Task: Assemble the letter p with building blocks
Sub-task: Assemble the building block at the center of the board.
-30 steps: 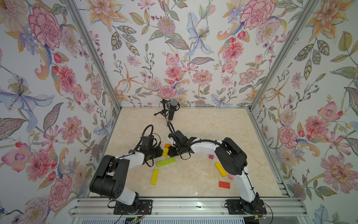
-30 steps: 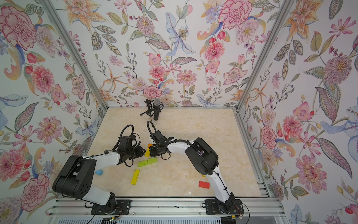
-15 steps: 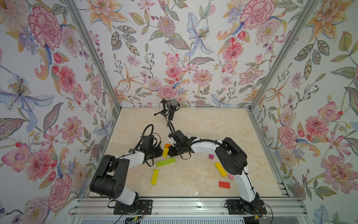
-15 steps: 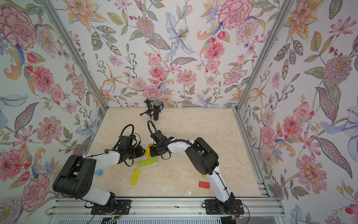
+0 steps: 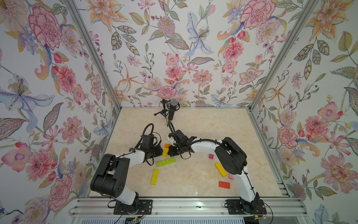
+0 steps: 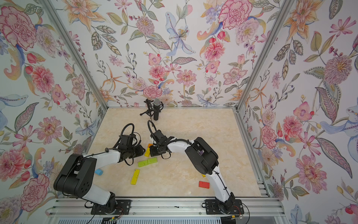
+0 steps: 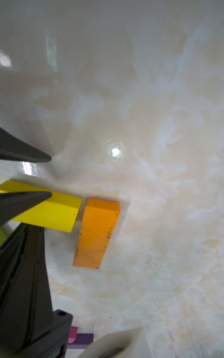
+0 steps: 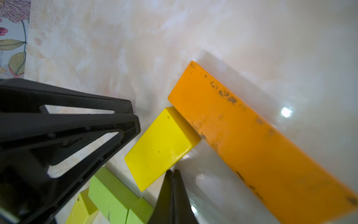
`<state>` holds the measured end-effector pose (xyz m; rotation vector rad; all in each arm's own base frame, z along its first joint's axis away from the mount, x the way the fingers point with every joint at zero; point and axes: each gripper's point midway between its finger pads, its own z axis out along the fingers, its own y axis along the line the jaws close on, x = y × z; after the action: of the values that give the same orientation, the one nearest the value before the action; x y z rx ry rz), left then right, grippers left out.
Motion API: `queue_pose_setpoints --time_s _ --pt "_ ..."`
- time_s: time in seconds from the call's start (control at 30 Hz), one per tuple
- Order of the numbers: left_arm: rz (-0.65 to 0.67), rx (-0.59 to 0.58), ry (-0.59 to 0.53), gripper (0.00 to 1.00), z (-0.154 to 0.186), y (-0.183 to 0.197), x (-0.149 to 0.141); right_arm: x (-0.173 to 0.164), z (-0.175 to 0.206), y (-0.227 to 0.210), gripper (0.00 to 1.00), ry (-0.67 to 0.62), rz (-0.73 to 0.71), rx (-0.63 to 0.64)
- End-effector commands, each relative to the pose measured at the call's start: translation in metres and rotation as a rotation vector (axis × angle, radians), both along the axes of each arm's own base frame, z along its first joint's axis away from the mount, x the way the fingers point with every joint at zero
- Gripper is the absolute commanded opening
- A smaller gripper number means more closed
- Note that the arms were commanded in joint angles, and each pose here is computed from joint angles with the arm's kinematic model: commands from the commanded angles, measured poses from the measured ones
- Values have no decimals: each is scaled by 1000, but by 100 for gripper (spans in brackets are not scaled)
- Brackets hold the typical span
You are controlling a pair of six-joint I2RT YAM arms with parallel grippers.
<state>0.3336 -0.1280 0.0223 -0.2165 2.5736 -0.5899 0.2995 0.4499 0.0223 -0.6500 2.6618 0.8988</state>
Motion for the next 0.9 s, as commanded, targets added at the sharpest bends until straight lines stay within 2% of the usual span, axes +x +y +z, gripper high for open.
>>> queue_pose_setpoints --time_s 0.0,0.37,0.77,0.87 --pt "-7 23 19 29 -6 1 1 3 -13 -2 4 29 -14 -23" --pt "-8 34 22 28 -5 2 1 3 -10 -5 4 26 -19 -23" --pt "21 92 14 26 1 17 -12 7 -13 -7 4 29 -25 -26" --pt "14 88 17 23 1 16 -12 8 -14 -7 4 31 -29 -27"
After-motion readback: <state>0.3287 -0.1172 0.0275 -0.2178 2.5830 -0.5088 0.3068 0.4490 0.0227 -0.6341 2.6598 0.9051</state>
